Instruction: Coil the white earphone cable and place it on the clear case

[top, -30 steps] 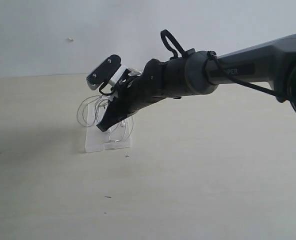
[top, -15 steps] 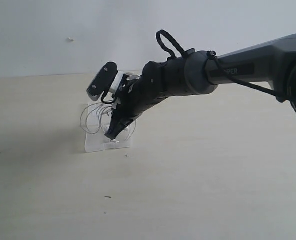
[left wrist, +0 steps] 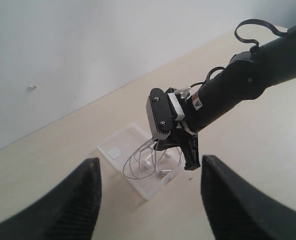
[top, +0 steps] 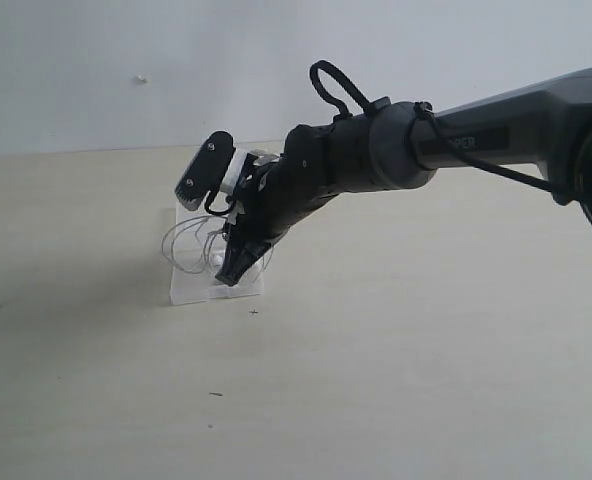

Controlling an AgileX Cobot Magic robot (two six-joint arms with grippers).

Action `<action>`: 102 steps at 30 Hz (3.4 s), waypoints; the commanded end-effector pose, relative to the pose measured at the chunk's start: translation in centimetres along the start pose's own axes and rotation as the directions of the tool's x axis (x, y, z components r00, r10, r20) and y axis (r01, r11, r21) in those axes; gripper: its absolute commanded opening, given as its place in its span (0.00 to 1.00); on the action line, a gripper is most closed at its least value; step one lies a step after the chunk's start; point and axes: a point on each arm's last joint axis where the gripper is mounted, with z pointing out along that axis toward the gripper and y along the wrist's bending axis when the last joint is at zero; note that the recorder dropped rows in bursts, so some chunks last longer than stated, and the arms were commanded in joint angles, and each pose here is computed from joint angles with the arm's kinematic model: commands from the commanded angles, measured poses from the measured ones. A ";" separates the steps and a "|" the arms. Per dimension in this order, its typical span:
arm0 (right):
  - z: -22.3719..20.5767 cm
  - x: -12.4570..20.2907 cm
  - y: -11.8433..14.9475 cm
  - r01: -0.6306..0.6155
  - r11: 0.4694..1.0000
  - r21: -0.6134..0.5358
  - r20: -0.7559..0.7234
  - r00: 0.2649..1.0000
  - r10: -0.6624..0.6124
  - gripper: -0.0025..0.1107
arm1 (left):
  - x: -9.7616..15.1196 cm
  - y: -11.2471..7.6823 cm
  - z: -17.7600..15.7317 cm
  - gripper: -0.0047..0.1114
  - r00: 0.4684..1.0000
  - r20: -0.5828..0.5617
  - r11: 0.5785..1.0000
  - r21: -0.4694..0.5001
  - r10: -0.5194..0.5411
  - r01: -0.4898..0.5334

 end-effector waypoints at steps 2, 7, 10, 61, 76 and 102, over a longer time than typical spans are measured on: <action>-0.2 0.1 -0.4 0.007 1.000 0.003 -0.004 1.000 -0.007 0.26 | 0.1 0.0 0.0 0.54 1.000 0.009 1.000 -0.006 -0.007 0.007; -0.2 0.1 -0.3 0.013 1.000 -0.002 -0.011 1.000 -0.013 0.37 | 0.1 0.0 0.0 0.54 1.000 0.009 1.000 -0.006 -0.007 0.007; -0.2 0.2 -0.3 0.017 1.000 -0.004 -0.016 1.000 -0.017 0.41 | 0.0 0.0 0.0 0.54 1.000 0.010 1.000 -0.008 -0.007 0.007; -3.9 -0.2 -1.2 0.115 0.993 0.002 -0.166 0.980 -0.113 0.79 | 0.0 0.0 0.0 0.54 1.000 0.010 1.000 -0.007 -0.007 0.007; -6.2 0.0 -0.9 -0.002 0.999 -0.038 -0.267 0.964 -0.008 0.78 | 0.3 0.0 0.1 0.54 1.000 0.004 1.000 -0.007 -0.011 0.011; -16.4 -4.3 -2.7 -0.192 0.976 0.102 -0.064 0.978 0.199 0.68 | 0.3 0.1 0.1 0.54 1.000 0.002 1.000 -0.009 -0.005 0.005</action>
